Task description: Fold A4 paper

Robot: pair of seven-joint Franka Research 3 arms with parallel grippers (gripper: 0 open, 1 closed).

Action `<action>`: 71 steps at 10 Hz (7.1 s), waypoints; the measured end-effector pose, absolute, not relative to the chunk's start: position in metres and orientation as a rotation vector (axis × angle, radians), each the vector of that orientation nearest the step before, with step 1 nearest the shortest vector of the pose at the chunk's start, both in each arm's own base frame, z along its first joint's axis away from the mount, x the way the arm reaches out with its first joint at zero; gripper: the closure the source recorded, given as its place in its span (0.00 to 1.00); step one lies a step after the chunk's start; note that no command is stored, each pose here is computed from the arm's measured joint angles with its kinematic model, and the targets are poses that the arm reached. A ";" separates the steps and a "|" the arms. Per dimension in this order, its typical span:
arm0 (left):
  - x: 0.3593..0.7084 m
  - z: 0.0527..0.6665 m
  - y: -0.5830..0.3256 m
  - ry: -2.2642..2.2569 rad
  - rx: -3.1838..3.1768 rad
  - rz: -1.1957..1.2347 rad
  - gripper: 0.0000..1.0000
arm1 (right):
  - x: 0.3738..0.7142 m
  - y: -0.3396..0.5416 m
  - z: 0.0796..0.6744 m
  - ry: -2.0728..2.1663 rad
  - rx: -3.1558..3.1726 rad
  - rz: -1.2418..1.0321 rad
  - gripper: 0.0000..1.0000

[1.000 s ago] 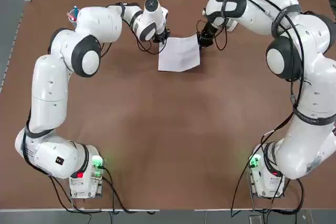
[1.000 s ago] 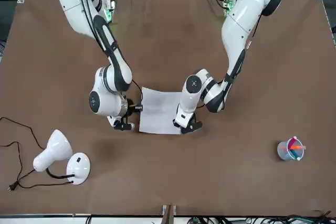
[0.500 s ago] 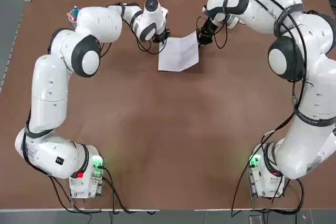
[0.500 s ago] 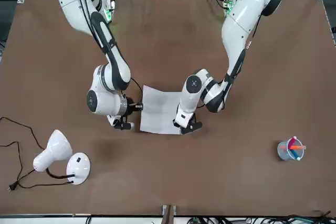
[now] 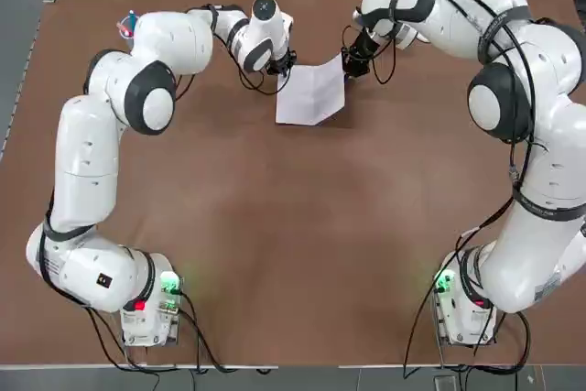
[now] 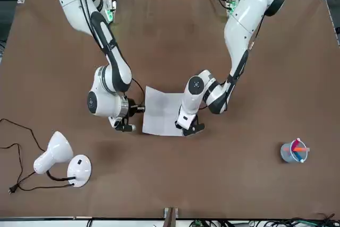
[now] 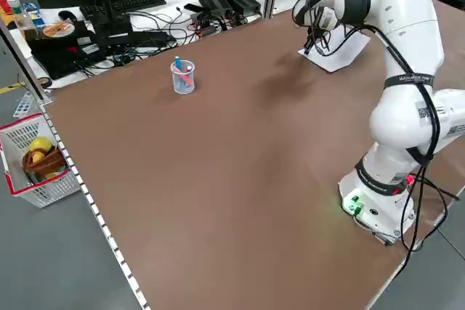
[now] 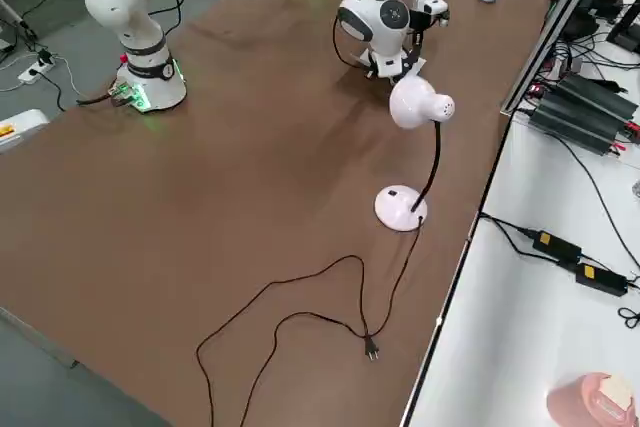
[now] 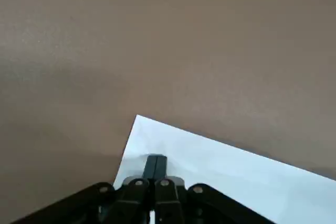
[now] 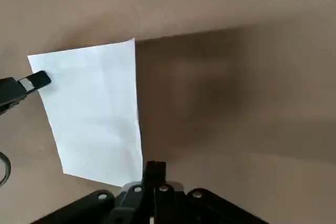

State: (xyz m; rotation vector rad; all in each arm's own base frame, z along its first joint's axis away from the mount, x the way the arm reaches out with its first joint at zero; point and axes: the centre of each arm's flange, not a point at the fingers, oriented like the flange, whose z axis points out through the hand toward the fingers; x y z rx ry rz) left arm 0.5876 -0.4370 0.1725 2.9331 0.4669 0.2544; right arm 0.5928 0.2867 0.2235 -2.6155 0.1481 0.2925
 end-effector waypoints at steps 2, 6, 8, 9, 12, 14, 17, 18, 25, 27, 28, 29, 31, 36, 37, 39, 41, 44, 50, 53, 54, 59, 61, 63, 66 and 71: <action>0.588 0.173 -0.437 0.467 2.933 0.254 0.99 | 0.594 0.289 0.226 0.164 -2.597 0.289 0.99; 0.588 0.173 -0.437 0.467 2.933 0.254 0.99 | 0.597 0.296 0.235 0.159 -2.574 0.278 0.99; 0.588 0.173 -0.437 0.467 2.932 0.254 0.99 | 0.597 0.303 0.243 0.141 -2.563 0.278 0.98; 0.588 0.173 -0.437 0.467 2.932 0.254 0.99 | 0.597 0.305 0.249 0.134 -2.559 0.269 0.98; 0.588 0.173 -0.437 0.467 2.932 0.254 0.99 | 0.603 0.309 0.262 0.125 -2.546 0.240 0.98; 0.588 0.173 -0.437 0.468 2.932 0.254 0.99 | 0.602 0.312 0.263 0.136 -2.530 0.247 0.98; 0.588 0.173 -0.437 0.468 2.931 0.254 0.99 | 0.598 0.321 0.263 0.147 -2.502 0.260 0.98; 0.588 0.173 -0.437 0.468 2.931 0.254 0.99 | 0.597 0.322 0.263 0.158 -2.490 0.262 0.98; 0.588 0.173 -0.436 0.469 2.931 0.254 0.99 | 0.593 0.339 0.259 0.195 -2.459 0.232 0.98; 0.588 0.173 -0.436 0.469 2.931 0.254 0.99 | 0.591 0.344 0.249 0.200 -2.470 0.225 0.98; 0.588 0.173 -0.436 0.469 2.931 0.254 0.99 | 0.592 0.344 0.243 0.209 -2.476 0.214 0.98; 0.588 0.173 -0.436 0.469 2.931 0.254 0.99 | 0.592 0.346 0.239 0.212 -2.476 0.210 0.98; 0.588 0.173 -0.436 0.469 2.931 0.254 0.99 | 0.589 0.358 0.237 0.220 -2.463 0.201 0.98; 0.588 0.173 -0.436 0.469 2.931 0.254 0.99 | 0.583 0.372 0.225 0.225 -2.472 0.176 0.98; 0.588 0.173 -0.436 0.469 2.931 0.254 0.99 | 0.581 0.376 0.218 0.233 -2.478 0.163 0.98; 0.588 0.173 -0.436 0.469 2.931 0.254 0.99 | 0.578 0.383 0.209 0.240 -2.479 0.163 0.98; 0.588 0.173 -0.436 0.469 2.930 0.254 0.99 | 0.577 0.386 0.205 0.240 -2.482 0.157 0.98; 0.589 0.174 -0.436 0.448 2.937 0.259 0.99 | 0.575 0.390 0.200 0.244 -2.493 0.127 0.98; 0.608 0.231 -0.410 0.391 3.015 0.154 0.99 | 0.568 0.401 0.197 0.226 -2.499 0.127 0.98; 0.622 0.256 -0.386 0.388 3.008 0.101 0.99 | 0.565 0.402 0.189 0.224 -2.506 0.136 0.98; 0.624 0.259 -0.382 0.383 3.012 0.101 0.99 | 0.564 0.402 0.184 0.226 -2.512 0.134 0.98; 0.636 0.275 -0.362 0.430 3.016 0.100 0.99 | 0.552 0.416 0.171 0.205 -2.533 0.121 0.98; 0.641 0.285 -0.353 0.451 3.018 0.079 0.99 | 0.553 0.416 0.171 0.206 -2.534 0.117 0.98; 0.644 0.296 -0.343 0.451 3.004 0.052 0.99 | 0.554 0.416 0.172 0.205 -2.532 0.113 0.98; 0.655 0.305 -0.326 0.483 2.992 0.068 0.99 | 0.546 0.435 0.185 0.162 -2.519 0.110 0.98; 0.696 0.365 -0.241 0.661 2.928 0.215 0.56 | 0.518 0.417 0.195 0.083 -2.553 0.122 0.98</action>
